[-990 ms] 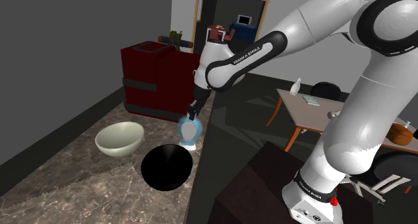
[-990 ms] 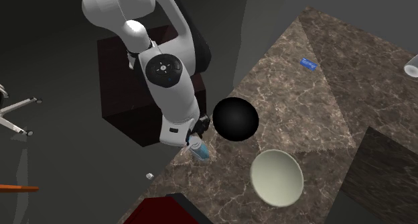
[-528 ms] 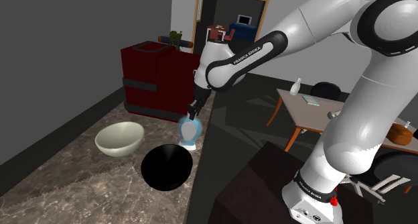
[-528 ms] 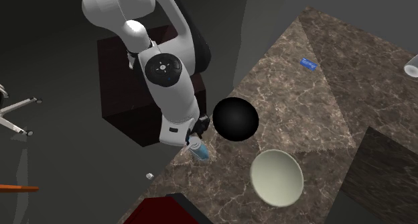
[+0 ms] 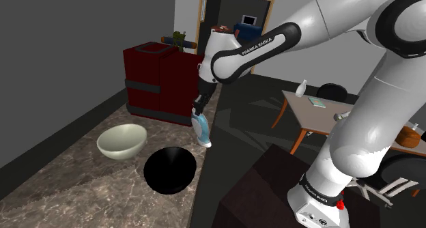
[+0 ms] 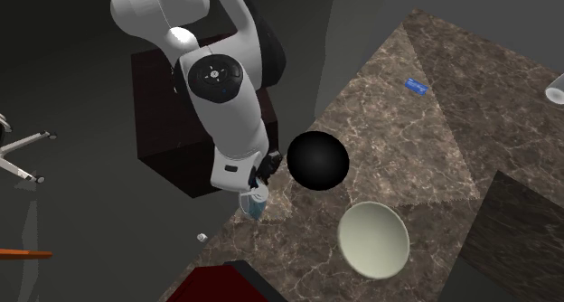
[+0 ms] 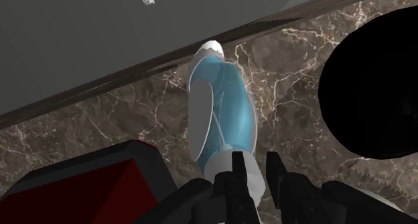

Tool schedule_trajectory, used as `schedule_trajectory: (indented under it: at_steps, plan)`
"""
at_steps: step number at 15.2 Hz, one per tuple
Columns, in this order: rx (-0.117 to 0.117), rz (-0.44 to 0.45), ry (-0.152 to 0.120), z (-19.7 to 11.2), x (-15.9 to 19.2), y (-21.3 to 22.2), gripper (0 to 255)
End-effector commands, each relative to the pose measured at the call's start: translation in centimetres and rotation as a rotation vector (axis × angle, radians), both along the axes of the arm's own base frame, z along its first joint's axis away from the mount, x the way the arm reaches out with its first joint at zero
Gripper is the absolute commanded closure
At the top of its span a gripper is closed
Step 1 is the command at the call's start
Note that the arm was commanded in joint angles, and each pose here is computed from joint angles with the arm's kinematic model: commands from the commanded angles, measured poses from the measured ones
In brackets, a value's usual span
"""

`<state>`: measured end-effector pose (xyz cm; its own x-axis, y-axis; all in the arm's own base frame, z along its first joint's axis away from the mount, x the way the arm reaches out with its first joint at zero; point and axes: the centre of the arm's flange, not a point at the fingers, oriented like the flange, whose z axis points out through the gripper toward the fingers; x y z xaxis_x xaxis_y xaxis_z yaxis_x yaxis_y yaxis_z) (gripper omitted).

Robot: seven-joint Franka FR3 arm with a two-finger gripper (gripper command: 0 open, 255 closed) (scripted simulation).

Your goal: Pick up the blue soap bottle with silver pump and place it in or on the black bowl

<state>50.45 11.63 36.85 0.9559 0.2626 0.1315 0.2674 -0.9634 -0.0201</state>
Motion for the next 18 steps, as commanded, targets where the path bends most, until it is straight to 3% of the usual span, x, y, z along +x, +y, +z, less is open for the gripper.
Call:
schedule_trajectory:
  at_steps: [1, 18]
  plan:
    - [0.0, 0.0, 0.0, 1.1, 0.0, 0.0, 255]
    - [0.0, 0.0, 0.0, 10.1, 0.0, 0.0, 255]
